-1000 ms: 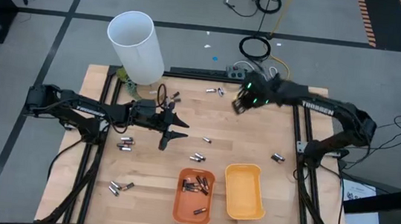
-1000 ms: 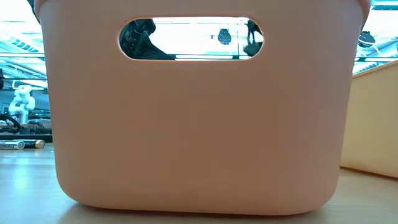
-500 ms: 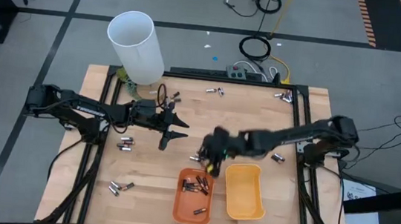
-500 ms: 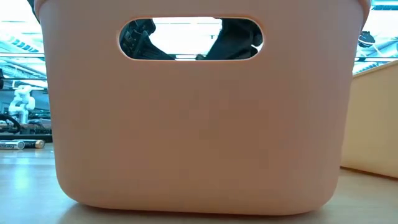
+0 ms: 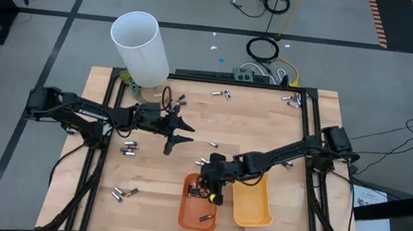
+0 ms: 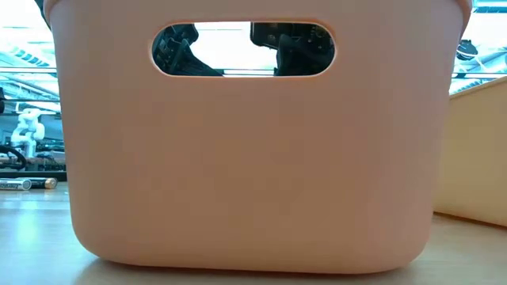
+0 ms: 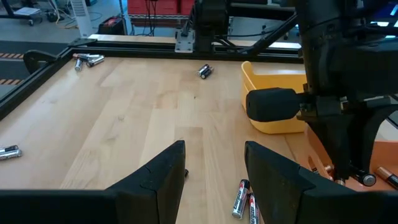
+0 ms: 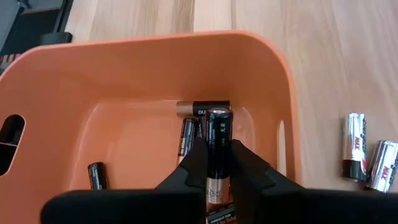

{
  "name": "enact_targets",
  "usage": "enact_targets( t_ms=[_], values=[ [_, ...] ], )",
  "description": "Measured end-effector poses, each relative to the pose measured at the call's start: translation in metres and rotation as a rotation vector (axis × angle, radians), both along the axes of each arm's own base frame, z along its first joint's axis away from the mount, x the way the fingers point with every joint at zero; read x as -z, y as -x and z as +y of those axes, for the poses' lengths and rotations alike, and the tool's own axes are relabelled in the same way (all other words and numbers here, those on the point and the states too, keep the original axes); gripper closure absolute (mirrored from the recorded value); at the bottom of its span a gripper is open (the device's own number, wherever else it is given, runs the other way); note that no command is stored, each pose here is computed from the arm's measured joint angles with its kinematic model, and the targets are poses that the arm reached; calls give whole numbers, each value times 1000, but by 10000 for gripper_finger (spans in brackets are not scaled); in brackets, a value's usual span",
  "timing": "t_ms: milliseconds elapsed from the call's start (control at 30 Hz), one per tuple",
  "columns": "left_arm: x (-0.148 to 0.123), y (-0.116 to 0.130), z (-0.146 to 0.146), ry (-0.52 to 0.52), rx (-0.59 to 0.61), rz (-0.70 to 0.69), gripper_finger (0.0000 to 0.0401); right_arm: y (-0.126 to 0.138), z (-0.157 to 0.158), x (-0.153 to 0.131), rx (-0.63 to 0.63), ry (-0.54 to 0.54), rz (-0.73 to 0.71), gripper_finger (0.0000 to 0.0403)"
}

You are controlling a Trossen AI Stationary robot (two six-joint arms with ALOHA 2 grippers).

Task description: Sort batteries

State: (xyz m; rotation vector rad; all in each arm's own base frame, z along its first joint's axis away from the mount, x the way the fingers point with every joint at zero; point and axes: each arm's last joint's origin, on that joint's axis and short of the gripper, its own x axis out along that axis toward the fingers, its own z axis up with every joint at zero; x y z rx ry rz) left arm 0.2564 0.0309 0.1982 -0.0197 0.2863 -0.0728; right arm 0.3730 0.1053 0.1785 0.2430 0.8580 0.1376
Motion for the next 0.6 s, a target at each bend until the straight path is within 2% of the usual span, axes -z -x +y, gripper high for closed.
enact_targets(
  t_ms=[333, 600],
  values=[
    [0, 0, 0, 0, 0, 3, 224, 0, 0, 0, 1, 2, -1, 274],
    [0, 0, 0, 0, 0, 3, 224, -2, -2, -3, 2, 9, -19, 256]
  ],
)
